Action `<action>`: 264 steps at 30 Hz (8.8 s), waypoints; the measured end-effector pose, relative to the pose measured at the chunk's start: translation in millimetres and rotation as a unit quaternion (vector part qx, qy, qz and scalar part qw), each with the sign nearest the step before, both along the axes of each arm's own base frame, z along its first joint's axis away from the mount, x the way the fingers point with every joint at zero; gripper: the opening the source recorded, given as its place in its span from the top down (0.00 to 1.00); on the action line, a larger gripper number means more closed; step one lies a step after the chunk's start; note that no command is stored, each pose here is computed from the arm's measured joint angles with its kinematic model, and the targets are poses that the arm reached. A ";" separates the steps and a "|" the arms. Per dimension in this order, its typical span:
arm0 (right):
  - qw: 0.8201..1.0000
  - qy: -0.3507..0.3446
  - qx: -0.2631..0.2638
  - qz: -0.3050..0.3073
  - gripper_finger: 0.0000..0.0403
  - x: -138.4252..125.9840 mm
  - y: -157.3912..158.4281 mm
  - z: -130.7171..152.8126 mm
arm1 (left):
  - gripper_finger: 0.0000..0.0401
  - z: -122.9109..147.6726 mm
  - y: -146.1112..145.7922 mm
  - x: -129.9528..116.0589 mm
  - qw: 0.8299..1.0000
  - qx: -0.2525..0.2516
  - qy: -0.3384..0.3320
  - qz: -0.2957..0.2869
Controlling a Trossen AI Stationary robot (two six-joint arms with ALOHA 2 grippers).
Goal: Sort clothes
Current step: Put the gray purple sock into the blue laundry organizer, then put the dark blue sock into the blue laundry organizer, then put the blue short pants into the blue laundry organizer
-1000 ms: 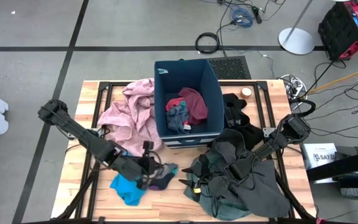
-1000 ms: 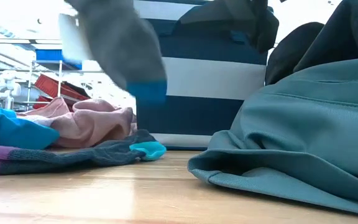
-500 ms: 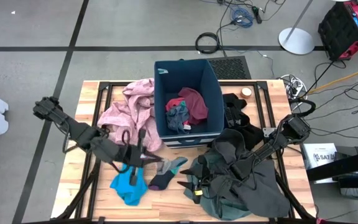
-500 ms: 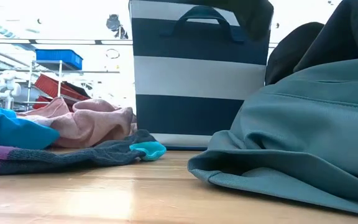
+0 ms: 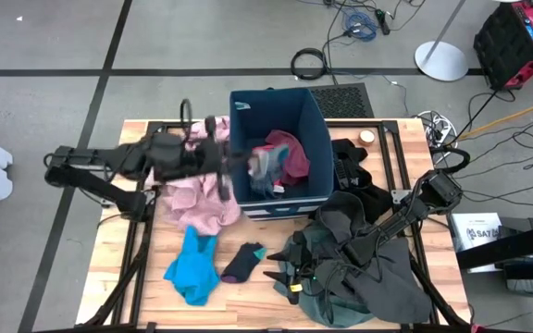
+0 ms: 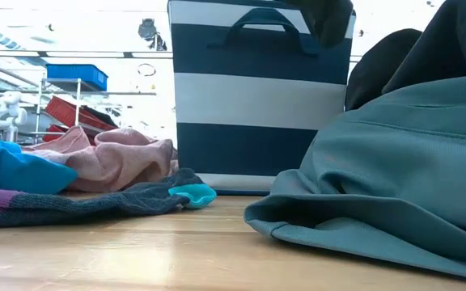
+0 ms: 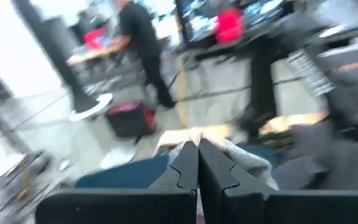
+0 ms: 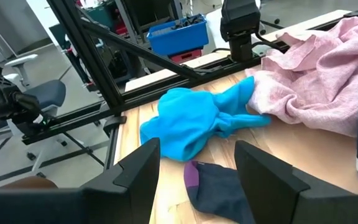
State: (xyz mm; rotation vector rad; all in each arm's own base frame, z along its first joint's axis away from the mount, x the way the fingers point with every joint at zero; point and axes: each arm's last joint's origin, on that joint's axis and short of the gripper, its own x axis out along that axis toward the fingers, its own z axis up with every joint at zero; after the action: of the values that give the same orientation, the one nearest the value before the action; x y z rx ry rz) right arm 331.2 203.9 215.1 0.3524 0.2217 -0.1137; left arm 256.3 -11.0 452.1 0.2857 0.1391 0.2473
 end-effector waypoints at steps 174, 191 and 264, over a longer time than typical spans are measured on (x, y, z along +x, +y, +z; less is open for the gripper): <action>0.994 0.107 -0.036 -0.003 0.51 5.6 -25.0 -20.6 | 0.73 -84.3 160.3 69.0 0.951 -0.281 0.098 0.086; 0.993 0.114 -0.003 -0.013 0.51 3.1 -22.7 -22.4 | 0.47 -10.5 87.4 -16.1 0.933 -0.308 0.175 -0.068; 0.981 0.176 -0.026 0.082 0.51 9.7 -26.5 -43.0 | 0.53 -273.7 -143.8 -71.5 0.807 -0.314 0.501 -0.003</action>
State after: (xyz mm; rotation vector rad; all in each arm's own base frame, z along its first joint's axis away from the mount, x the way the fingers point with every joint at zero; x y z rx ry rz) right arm 340.9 177.4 172.2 0.2579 0.5950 -0.0170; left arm 184.8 -154.7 178.5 -0.2825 1.2530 0.0067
